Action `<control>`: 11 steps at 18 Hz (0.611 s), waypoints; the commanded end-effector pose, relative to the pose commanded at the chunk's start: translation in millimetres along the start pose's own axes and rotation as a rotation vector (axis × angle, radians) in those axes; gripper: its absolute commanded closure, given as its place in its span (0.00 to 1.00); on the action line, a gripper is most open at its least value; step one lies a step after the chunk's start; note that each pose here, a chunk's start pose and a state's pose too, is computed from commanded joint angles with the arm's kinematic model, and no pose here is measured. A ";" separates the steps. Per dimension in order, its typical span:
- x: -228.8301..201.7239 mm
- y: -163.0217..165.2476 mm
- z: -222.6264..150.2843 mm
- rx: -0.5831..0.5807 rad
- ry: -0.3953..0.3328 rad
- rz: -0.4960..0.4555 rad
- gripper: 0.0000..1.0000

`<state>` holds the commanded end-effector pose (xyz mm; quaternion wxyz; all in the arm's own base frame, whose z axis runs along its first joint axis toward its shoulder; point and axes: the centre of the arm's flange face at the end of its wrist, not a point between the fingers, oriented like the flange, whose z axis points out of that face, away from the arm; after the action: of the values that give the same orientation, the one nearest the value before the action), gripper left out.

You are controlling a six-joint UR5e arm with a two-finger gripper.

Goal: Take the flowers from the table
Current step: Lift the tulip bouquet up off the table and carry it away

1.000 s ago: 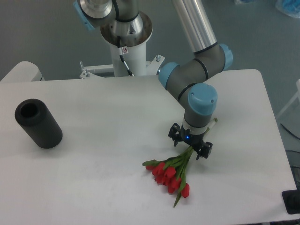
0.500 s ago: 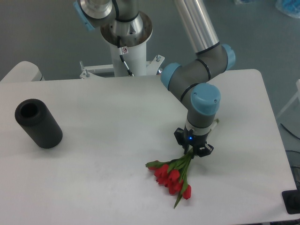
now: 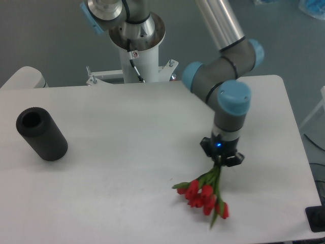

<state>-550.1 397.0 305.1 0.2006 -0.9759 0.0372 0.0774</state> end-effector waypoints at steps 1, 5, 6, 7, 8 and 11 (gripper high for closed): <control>-17.6 8.5 -15.0 0.097 -0.001 -0.030 1.00; -60.6 39.8 -54.8 0.354 -0.001 -0.114 1.00; -67.6 47.8 -63.0 0.401 0.000 -0.138 1.00; -74.0 56.9 -70.2 0.458 0.008 -0.176 1.00; -81.8 66.5 -78.3 0.523 0.017 -0.213 1.00; -101.6 93.1 -99.1 0.693 0.045 -0.295 1.00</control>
<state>-646.3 276.5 375.9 0.5269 -0.8465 -0.0754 0.0091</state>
